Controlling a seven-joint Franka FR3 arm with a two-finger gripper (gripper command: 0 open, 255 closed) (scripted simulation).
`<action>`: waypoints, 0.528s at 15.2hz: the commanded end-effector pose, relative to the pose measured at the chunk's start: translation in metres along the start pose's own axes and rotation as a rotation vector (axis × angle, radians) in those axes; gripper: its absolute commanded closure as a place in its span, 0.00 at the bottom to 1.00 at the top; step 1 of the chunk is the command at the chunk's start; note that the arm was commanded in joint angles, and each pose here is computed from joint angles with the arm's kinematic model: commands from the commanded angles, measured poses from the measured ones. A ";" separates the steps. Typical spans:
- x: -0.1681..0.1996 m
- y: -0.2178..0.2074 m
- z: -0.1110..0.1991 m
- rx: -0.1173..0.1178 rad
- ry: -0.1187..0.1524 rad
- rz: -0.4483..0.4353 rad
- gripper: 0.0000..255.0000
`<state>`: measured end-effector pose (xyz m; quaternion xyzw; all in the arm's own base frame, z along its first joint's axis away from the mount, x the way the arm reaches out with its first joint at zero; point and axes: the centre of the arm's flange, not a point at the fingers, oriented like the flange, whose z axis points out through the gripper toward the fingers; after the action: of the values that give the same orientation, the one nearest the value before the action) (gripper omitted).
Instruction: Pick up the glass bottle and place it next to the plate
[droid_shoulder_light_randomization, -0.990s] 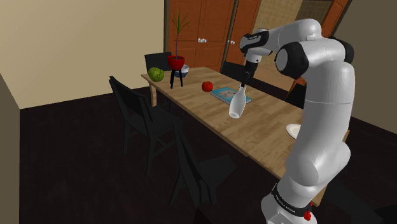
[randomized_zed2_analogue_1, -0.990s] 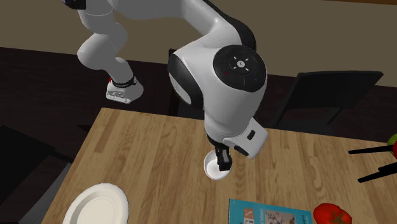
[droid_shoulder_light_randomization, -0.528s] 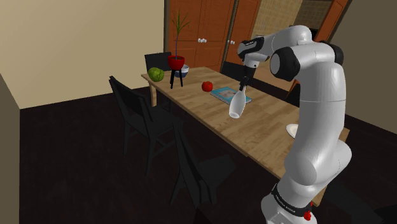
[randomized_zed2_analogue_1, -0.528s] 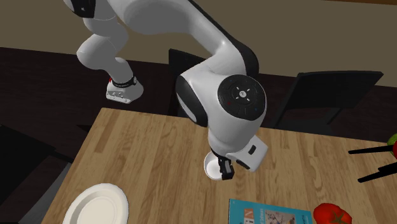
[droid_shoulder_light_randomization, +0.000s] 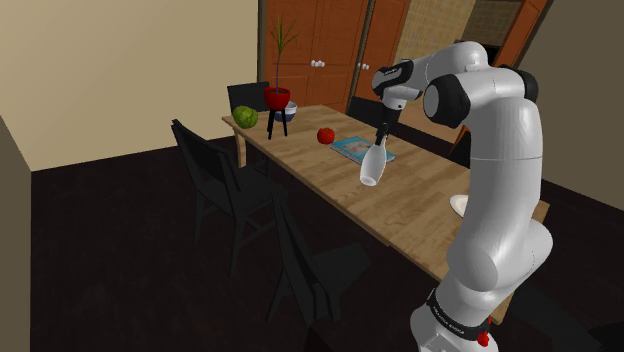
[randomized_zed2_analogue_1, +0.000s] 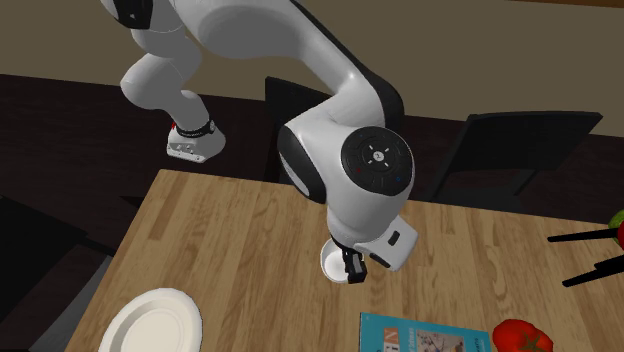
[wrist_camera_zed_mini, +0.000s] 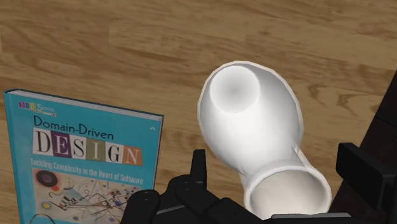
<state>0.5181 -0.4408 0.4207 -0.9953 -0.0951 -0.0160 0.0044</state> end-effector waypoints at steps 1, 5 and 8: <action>0.000 0.000 0.000 0.000 0.000 0.000 0.00; 0.000 0.000 0.000 0.000 0.000 0.000 1.00; 0.000 0.000 0.000 0.000 0.000 0.000 1.00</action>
<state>0.5179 -0.4409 0.4211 -0.9953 -0.0950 -0.0163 0.0040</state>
